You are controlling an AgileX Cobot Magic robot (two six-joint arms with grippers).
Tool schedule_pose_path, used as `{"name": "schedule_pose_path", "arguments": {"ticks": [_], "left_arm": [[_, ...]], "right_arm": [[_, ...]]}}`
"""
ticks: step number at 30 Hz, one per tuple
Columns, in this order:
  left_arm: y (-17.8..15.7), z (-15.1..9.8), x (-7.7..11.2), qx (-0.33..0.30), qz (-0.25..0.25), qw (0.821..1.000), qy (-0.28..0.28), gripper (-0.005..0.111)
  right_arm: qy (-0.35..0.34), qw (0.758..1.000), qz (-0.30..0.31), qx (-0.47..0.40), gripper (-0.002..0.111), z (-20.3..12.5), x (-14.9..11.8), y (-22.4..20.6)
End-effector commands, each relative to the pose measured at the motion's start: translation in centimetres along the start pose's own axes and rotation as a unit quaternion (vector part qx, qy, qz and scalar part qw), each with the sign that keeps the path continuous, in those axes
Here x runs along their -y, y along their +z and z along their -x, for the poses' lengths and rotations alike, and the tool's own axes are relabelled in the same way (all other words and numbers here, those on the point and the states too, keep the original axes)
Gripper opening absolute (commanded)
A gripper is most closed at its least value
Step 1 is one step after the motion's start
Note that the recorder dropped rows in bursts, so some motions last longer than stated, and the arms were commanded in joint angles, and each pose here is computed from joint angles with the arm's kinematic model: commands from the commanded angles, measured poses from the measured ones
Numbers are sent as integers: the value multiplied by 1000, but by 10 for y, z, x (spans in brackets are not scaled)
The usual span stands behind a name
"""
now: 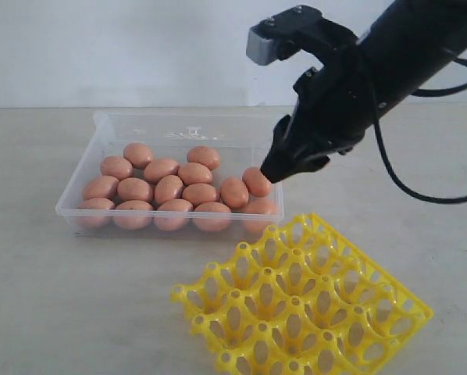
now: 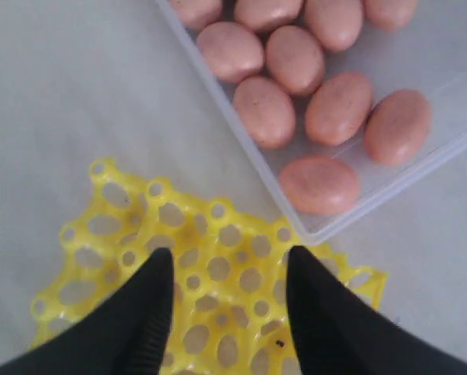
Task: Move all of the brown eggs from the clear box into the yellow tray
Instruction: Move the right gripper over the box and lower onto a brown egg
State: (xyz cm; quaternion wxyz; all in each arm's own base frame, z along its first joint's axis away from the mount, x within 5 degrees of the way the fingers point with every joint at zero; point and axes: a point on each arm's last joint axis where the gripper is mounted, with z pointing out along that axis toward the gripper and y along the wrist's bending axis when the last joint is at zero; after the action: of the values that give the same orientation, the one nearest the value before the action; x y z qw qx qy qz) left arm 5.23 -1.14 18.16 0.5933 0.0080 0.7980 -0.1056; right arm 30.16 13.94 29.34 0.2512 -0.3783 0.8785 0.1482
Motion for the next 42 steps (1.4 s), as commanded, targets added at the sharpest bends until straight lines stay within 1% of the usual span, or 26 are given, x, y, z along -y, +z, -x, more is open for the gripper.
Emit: {"name": "schedule_pose_path", "arguments": {"ticks": [1,4,6,11,15,21,25,30,34,38,42], "left_arm": [[1,-1,0,0,0,1000,4,4],[1,-1,0,0,0,1000,4,4],[1,-1,0,0,0,1000,4,4],[1,-1,0,0,0,1000,4,4],[1,-1,0,0,0,1000,4,4],[1,-1,0,0,0,1000,4,4],[1,-1,0,0,0,1000,4,4],[1,-1,0,0,0,1000,4,4],[1,-1,0,0,0,1000,4,4],[1,-1,0,0,0,1000,4,4],[1,-1,0,0,0,1000,4,4]], "right_arm": [[76,995,-39,49,47,31,13,2],[132,990,-35,48,47,45,23,15],[151,988,-24,29,47,52,29,26],[167,985,14,-47,47,62,39,57],[190,979,20,-64,47,68,48,80],[189,978,20,-87,47,65,57,105],[180,980,-5,-81,47,63,65,117],[184,979,-9,-85,47,58,70,134],[186,979,-19,-77,47,54,76,153],[183,981,-38,-51,47,54,84,168],[173,980,-50,-82,47,42,88,182]]}}
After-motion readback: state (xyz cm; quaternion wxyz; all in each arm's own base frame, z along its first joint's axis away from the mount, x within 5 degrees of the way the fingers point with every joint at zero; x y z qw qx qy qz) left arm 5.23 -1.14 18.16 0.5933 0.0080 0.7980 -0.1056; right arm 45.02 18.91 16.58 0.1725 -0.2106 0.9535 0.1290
